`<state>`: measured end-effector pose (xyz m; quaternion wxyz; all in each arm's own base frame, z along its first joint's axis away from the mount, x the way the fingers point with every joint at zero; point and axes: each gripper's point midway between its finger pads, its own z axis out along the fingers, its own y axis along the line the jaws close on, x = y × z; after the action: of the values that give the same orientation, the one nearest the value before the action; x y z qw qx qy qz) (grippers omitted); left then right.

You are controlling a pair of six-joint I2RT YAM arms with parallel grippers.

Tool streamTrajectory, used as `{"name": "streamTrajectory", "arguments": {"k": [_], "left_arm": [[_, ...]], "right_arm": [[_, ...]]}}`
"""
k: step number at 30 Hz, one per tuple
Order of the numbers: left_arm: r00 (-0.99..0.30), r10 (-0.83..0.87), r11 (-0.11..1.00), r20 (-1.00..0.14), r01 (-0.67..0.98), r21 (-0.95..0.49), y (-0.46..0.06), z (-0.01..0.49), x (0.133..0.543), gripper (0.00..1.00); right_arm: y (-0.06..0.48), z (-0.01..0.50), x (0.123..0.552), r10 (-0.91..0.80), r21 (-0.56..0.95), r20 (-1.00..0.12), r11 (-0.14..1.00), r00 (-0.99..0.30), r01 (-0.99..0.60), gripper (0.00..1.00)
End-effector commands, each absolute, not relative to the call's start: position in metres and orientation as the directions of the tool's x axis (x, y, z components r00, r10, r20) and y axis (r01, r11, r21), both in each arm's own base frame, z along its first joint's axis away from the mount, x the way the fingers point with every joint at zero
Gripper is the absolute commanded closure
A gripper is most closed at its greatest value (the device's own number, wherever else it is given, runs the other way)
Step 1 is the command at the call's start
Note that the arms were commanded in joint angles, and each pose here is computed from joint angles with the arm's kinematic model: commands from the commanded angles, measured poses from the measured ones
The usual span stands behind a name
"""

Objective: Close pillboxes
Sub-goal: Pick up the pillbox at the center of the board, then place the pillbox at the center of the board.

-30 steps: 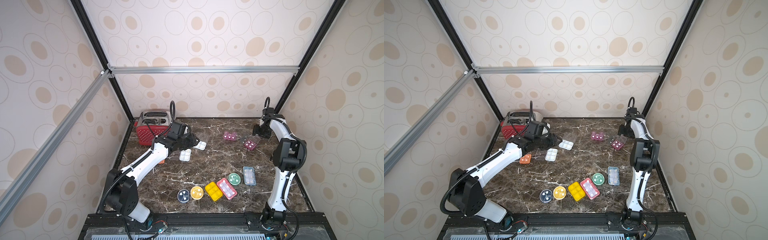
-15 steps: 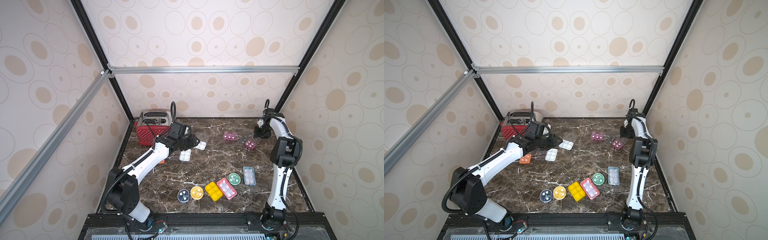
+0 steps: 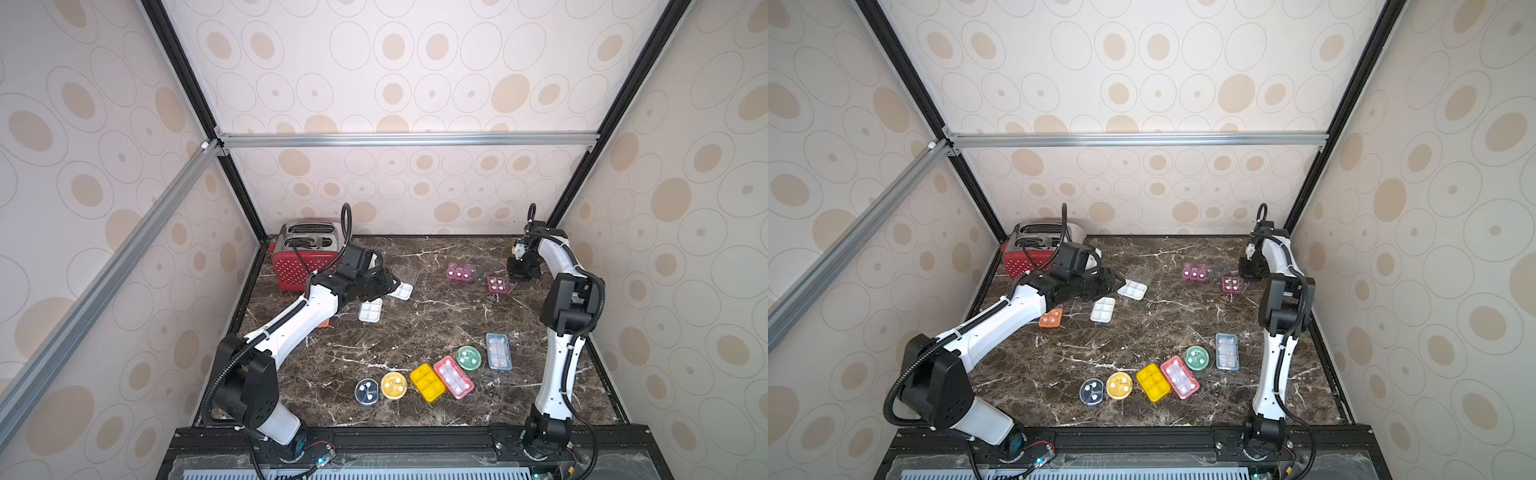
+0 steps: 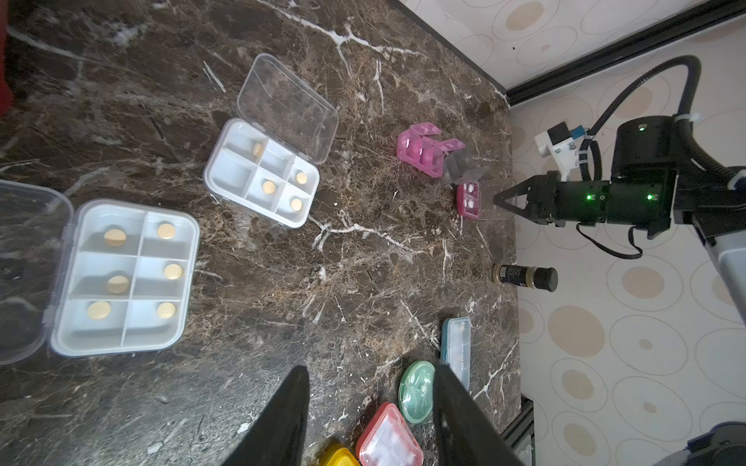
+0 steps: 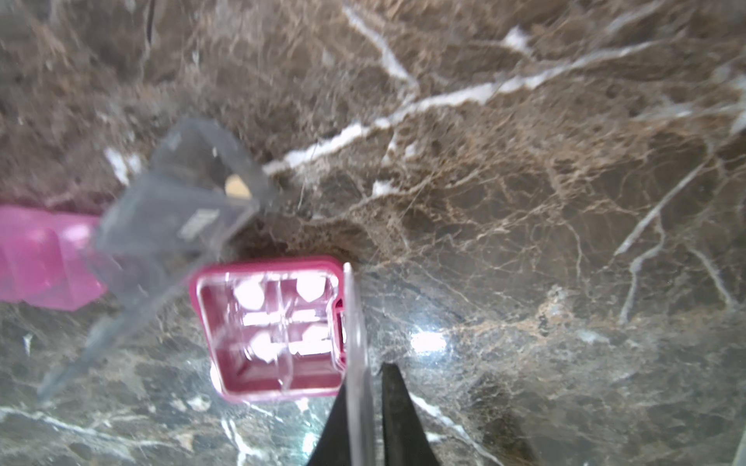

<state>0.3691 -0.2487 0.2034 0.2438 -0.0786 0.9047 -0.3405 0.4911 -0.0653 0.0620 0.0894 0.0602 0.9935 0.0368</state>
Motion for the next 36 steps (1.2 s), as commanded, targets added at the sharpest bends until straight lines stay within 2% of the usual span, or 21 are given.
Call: {"name": "streamTrajectory", "arguments": {"k": [1,6,13,19,23,27,36], "left_arm": [[-0.857,-0.328,0.741,-0.396,0.027,-0.671,-0.247,0.213,0.371,0.50],[-0.858,-0.331,0.733,-0.392,0.028,-0.680,-0.247,0.212,0.367,0.49],[-0.856,-0.333,0.737,-0.396,0.025,-0.675,-0.241,0.208,0.360,0.49],[-0.875,-0.310,0.758,-0.372,0.009,-0.653,-0.237,0.180,0.349,0.48],[-0.884,-0.304,0.768,-0.355,-0.007,-0.641,-0.238,0.156,0.348,0.48],[-0.833,-0.406,0.733,-0.375,-0.052,-0.678,-0.228,0.151,0.347,0.49],[-0.839,-0.419,0.751,-0.348,-0.104,-0.652,-0.216,0.116,0.321,0.49]], "right_arm": [[-0.066,0.086,0.478,0.105,0.064,-0.199,0.994,-0.974,0.094,0.87],[-0.060,0.090,0.468,0.090,0.052,-0.199,0.995,-0.976,0.081,0.93],[-0.037,0.109,0.438,0.048,-0.006,-0.200,0.999,-0.979,0.050,0.94],[0.026,0.124,0.399,-0.059,-0.004,-0.210,0.998,-0.976,-0.060,1.00],[0.067,0.131,0.378,-0.169,-0.123,-0.191,0.982,-0.967,-0.147,1.00],[0.105,0.143,0.372,-0.312,-0.317,-0.182,0.916,-0.932,-0.245,1.00],[0.206,0.126,0.374,-0.459,-0.338,-0.176,0.859,-0.871,-0.384,1.00]]}}
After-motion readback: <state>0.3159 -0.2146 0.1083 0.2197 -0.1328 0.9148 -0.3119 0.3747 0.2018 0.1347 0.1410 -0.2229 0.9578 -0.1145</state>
